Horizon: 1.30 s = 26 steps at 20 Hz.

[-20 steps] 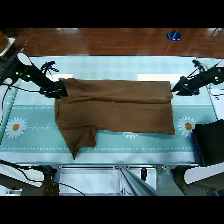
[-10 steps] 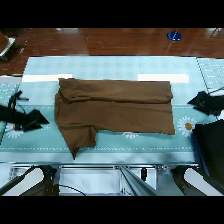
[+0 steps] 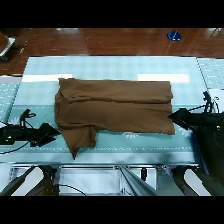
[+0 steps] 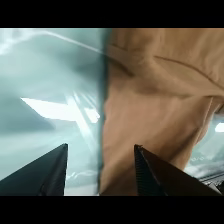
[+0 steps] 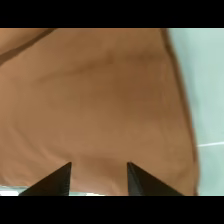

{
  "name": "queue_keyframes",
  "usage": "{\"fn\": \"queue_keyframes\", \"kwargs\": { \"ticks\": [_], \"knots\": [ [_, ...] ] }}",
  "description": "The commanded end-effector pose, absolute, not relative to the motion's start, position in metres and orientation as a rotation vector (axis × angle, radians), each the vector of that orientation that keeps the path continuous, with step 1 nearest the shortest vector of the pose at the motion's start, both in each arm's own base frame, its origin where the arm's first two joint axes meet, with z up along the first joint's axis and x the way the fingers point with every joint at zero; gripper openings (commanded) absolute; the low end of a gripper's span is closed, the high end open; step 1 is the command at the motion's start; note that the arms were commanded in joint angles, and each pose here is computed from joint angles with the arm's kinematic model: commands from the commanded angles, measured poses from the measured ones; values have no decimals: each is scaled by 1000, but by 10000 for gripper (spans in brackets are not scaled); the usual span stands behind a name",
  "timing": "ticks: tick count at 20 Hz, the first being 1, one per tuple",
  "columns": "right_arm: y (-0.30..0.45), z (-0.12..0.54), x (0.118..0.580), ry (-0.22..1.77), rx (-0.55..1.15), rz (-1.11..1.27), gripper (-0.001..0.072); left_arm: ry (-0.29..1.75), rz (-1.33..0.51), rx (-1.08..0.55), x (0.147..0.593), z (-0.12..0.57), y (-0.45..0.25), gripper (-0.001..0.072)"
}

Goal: Fold the shirts.

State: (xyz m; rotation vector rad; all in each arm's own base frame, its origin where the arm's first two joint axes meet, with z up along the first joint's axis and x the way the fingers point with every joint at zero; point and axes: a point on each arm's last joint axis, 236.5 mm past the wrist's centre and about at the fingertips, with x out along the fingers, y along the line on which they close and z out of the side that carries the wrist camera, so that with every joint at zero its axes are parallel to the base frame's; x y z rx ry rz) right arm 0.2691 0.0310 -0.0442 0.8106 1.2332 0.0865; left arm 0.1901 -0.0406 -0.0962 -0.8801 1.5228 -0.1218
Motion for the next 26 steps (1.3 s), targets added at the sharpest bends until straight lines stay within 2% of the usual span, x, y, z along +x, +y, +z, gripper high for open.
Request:
{"fn": "queue_keyframes", "kwargs": {
  "ticks": [1, 5, 7, 8, 10, 13, 17, 25, 26],
  "knots": [
    [34, -41, 276, 1192, 860, 85, 408, 1494, -128, -869, 195, -116, -58, 506],
    [-19, -28, 278, 1134, 895, -32, 408, 1494, -153, -790, 201, -130, -76, 505],
    [-50, -38, 254, 1191, 869, -128, 408, 1497, -176, -758, 202, -132, -85, 497],
    [-62, -52, 233, 1262, 848, -210, 408, 1497, -178, -747, 203, -132, -86, 427],
    [-55, -77, 205, 1373, 845, -269, 408, 1500, -173, -753, 203, -132, -88, 16],
    [-20, -89, 195, 1438, 889, -191, 408, 1500, -174, -752, 203, -132, -87, 18],
    [1, -89, 192, 1492, 829, -117, 408, 1500, -174, -752, 203, -132, -88, 18],
    [34, -113, 227, 1486, 929, -47, 407, 1499, -172, -756, 203, -132, -88, 18],
    [37, -116, 233, 1486, 923, -43, 382, 1499, -172, -756, 203, -132, -88, 18]
  ]
}}
